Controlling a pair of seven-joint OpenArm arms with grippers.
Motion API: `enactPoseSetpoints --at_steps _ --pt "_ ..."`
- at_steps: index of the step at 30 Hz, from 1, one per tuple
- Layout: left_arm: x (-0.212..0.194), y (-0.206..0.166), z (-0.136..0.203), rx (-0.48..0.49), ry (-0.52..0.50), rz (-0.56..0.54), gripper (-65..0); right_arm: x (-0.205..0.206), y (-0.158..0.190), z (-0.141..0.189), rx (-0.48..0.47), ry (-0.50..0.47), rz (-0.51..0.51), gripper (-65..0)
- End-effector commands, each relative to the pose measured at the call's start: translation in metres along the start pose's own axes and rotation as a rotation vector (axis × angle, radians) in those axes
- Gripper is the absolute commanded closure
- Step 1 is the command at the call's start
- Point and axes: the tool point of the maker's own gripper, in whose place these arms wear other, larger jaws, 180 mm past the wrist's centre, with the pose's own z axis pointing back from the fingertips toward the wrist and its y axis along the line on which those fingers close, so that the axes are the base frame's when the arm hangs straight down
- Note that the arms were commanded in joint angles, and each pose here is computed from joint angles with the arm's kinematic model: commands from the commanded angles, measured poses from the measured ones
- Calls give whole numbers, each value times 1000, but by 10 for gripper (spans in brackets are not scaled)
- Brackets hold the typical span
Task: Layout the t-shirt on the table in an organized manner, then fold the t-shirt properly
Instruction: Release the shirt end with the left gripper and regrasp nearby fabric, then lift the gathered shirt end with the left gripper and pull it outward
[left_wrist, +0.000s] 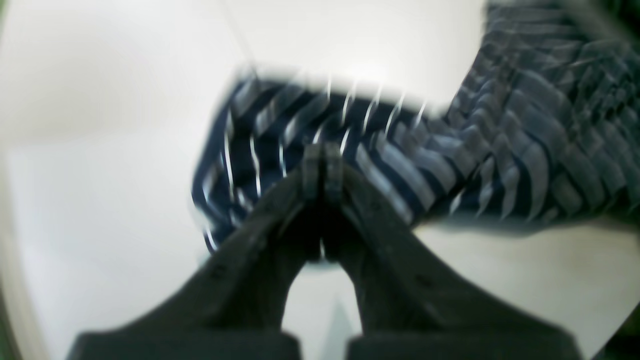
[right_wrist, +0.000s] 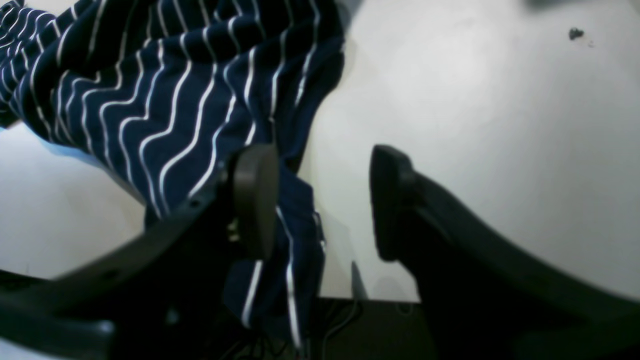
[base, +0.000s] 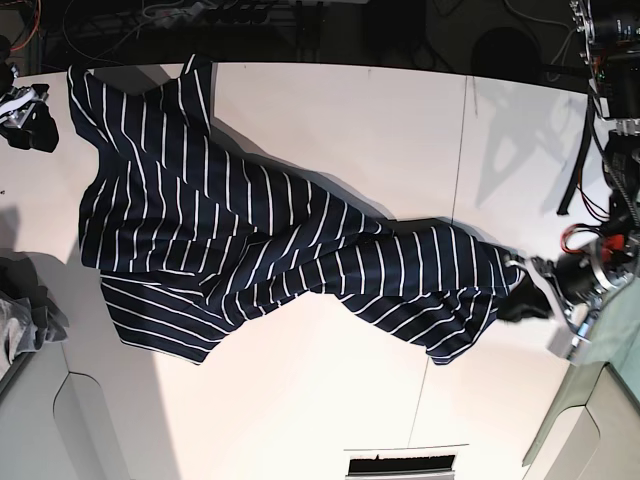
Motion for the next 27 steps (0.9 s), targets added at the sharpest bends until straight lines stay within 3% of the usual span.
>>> enactPoseSetpoints --at_steps 1,5,7,12,22,24,27 --pt "11 10 0 28 -40 5 0 15 -1 4 2 -44 20 -299" --pt "-24 40 -15 144 -23 131 -310 16 -1 4 5 -53 17 -299" --pt "-43 48 -19 161 -8 187 -376 16 -1 4 5 -53 18 -299" --pt "-85 56 -31 196 38 247 -376 16 -1 4 5 -53 18 -299" --pt "-80 24 -68 151 20 270 -373 16 -1 4 5 -52 18 -299" --pt "-80 21 -70 147 17 273 -295 16 -1 4 4 -51 17 -299" --pt "-79 19 -71 142 14 275 -16 16 -1 4 4 -52 17 -299"
